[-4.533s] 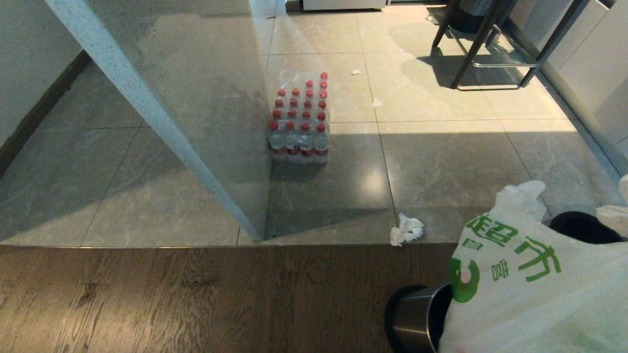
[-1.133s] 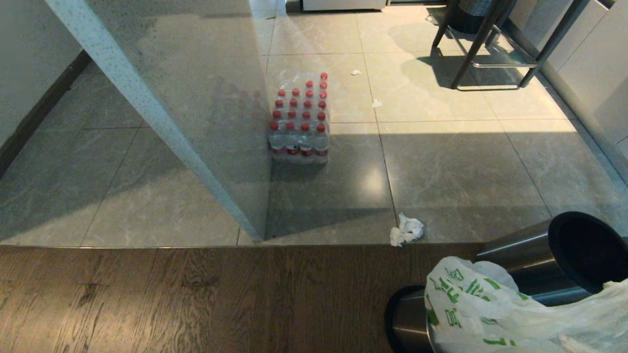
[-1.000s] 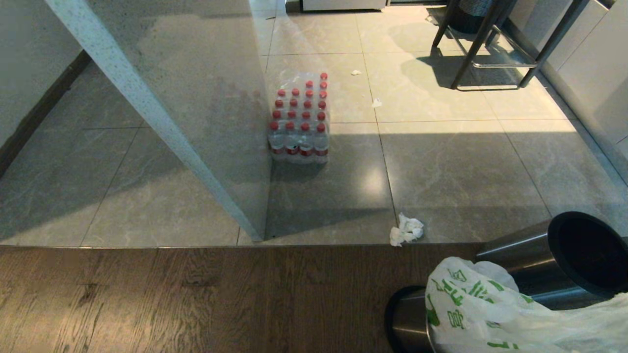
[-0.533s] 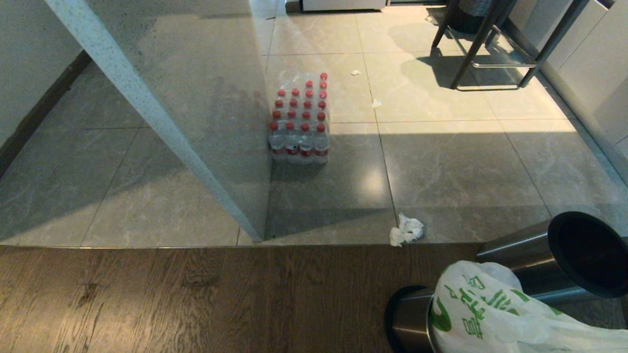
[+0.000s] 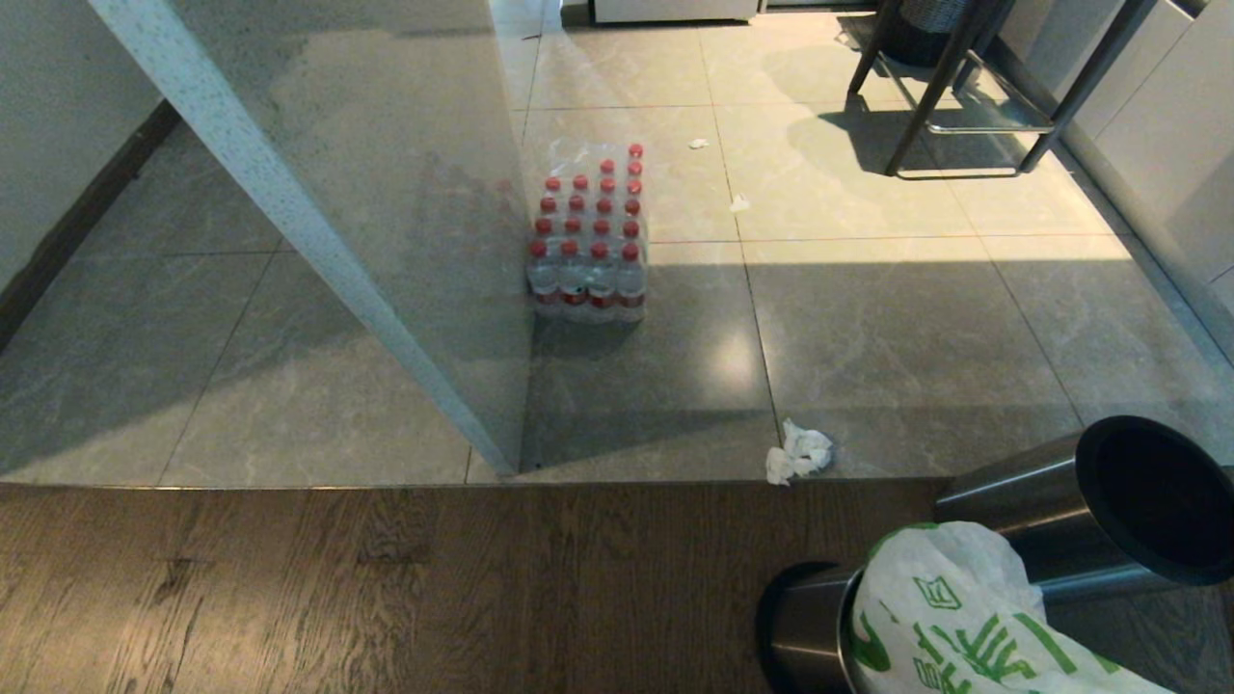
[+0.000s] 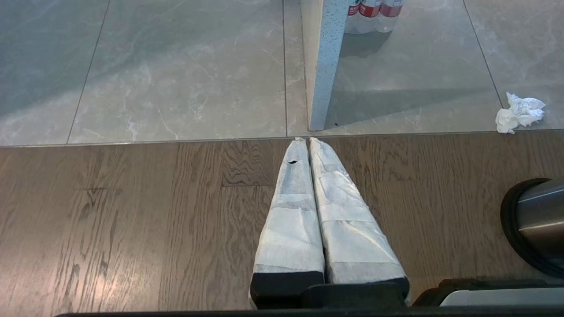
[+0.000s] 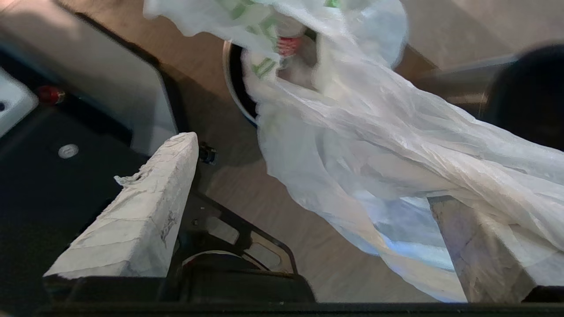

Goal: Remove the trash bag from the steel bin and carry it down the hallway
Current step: Pick up the trash bag

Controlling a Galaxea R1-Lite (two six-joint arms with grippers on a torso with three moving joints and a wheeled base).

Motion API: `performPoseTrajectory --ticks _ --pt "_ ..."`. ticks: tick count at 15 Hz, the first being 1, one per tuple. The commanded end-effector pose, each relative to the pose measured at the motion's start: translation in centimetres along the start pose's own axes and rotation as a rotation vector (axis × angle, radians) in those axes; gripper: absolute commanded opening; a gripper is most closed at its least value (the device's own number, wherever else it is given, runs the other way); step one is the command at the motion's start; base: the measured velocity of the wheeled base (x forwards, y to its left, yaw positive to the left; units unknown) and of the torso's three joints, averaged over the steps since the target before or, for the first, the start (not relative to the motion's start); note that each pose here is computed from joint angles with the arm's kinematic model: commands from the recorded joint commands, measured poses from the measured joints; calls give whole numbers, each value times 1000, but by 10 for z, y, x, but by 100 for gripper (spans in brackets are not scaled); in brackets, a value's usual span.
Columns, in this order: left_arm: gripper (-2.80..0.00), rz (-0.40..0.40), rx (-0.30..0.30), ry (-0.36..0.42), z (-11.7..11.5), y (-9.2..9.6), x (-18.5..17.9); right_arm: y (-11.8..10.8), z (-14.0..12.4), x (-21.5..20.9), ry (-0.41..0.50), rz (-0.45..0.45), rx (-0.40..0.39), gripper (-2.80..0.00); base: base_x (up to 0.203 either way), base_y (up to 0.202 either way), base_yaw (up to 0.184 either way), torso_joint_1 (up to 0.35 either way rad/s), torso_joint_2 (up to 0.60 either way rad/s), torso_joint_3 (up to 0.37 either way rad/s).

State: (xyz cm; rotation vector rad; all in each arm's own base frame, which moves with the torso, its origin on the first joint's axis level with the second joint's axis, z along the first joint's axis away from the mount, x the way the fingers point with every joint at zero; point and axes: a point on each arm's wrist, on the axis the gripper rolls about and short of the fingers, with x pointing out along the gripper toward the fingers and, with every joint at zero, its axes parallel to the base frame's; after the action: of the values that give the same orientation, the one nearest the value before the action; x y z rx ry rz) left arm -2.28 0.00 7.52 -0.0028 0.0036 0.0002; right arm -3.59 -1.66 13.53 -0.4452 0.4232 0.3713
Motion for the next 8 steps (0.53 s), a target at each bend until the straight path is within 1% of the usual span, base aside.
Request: performPoseTrajectory --ticks 1,2,4,8 --pt "-280 0 0 -1 0 0 0 -4 14 11 55 16 9 0 0 0 0 0 0 0" --pt "-280 1 0 -1 0 0 0 -8 27 19 60 17 18 0 0 0 0 0 0 0" --pt "-280 1 0 -1 0 0 0 -17 58 43 39 7 43 0 0 0 0 0 0 0" --pt "-280 0 0 -1 0 0 0 -33 121 96 -72 -29 88 0 0 0 0 0 0 0"
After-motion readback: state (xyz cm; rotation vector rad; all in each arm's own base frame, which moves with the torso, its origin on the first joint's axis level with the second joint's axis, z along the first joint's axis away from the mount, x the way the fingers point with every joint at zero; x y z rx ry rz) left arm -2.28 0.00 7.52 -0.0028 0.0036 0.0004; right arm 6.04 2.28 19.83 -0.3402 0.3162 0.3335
